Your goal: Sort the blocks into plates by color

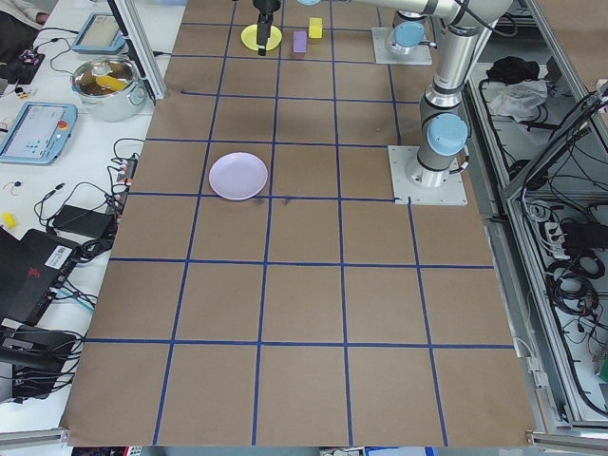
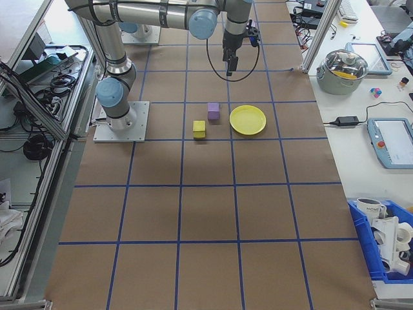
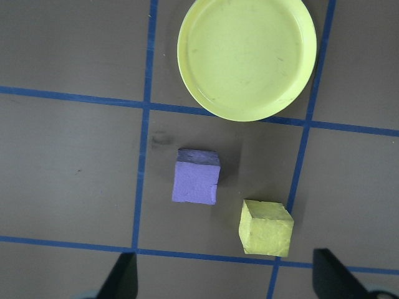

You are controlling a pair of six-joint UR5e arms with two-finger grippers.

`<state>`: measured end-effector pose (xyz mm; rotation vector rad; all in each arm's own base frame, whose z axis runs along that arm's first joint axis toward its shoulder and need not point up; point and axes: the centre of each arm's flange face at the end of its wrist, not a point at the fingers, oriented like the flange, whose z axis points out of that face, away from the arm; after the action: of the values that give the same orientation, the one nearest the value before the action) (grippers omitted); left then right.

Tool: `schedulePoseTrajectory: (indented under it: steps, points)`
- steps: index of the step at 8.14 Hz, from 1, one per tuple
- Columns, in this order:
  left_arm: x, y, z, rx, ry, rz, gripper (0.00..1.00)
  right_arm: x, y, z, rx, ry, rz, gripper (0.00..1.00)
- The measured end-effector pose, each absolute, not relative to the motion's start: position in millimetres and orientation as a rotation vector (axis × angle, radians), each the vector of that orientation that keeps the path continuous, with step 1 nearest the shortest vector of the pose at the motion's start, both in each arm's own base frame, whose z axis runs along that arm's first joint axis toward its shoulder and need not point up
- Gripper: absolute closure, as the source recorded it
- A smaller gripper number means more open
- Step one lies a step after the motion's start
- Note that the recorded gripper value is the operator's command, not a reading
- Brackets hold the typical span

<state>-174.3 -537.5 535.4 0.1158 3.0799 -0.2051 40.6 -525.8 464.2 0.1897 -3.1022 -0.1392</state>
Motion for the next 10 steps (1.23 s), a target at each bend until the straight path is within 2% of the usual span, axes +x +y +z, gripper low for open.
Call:
schedulePoseTrajectory:
  steps: [4,7,8,10]
  points:
    - [-174,-537,539,0.113,3.078,-0.227,0.00,-41,-499,382,0.122,-3.070,-0.335,0.00]
    - [-174,-536,540,0.113,3.078,-0.231,0.00,-70,-456,298,0.060,-3.099,-0.539,0.00]
    - [-174,-536,540,0.113,3.078,-0.232,0.00,-71,-450,279,0.051,-3.101,-0.574,0.00]
    - [-174,-536,538,0.115,3.079,-0.227,0.00,-77,-459,244,0.043,-3.099,-0.583,0.00]
